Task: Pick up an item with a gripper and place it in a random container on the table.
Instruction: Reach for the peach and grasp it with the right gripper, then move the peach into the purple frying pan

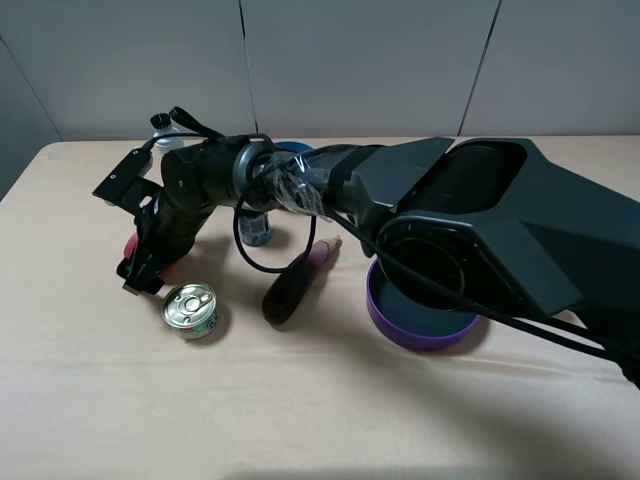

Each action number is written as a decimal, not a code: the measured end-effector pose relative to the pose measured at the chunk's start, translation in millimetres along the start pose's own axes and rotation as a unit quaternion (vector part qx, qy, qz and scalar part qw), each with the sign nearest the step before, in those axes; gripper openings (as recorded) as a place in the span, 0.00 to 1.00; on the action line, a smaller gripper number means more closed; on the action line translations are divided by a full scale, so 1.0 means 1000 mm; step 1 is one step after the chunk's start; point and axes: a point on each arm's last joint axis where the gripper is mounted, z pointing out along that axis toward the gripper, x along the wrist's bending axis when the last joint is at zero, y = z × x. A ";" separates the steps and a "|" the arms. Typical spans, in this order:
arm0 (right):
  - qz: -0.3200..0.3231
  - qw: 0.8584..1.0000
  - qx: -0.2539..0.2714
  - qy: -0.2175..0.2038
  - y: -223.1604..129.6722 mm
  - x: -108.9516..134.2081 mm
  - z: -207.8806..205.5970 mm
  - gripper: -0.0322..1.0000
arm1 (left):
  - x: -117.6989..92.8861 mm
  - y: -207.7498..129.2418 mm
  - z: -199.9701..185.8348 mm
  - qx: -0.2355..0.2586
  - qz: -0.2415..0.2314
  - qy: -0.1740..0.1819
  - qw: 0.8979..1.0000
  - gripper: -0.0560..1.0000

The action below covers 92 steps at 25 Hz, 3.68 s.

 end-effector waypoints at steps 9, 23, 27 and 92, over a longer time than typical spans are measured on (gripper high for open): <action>0.000 1.000 0.003 0.002 -0.001 0.000 0.000 0.53 | 0.000 0.000 0.000 0.000 0.000 0.000 1.000 0.99; 0.000 1.000 0.007 0.004 -0.001 0.001 0.000 0.53 | 0.000 0.000 0.000 0.000 0.000 0.000 1.000 0.99; 0.000 1.000 0.011 0.006 -0.001 0.001 -0.001 0.53 | 0.000 0.000 0.000 0.000 0.000 0.000 1.000 0.99; 0.065 0.985 0.155 -0.041 -0.078 -0.037 -0.262 0.53 | 0.000 0.000 0.000 0.000 0.000 0.000 1.000 0.99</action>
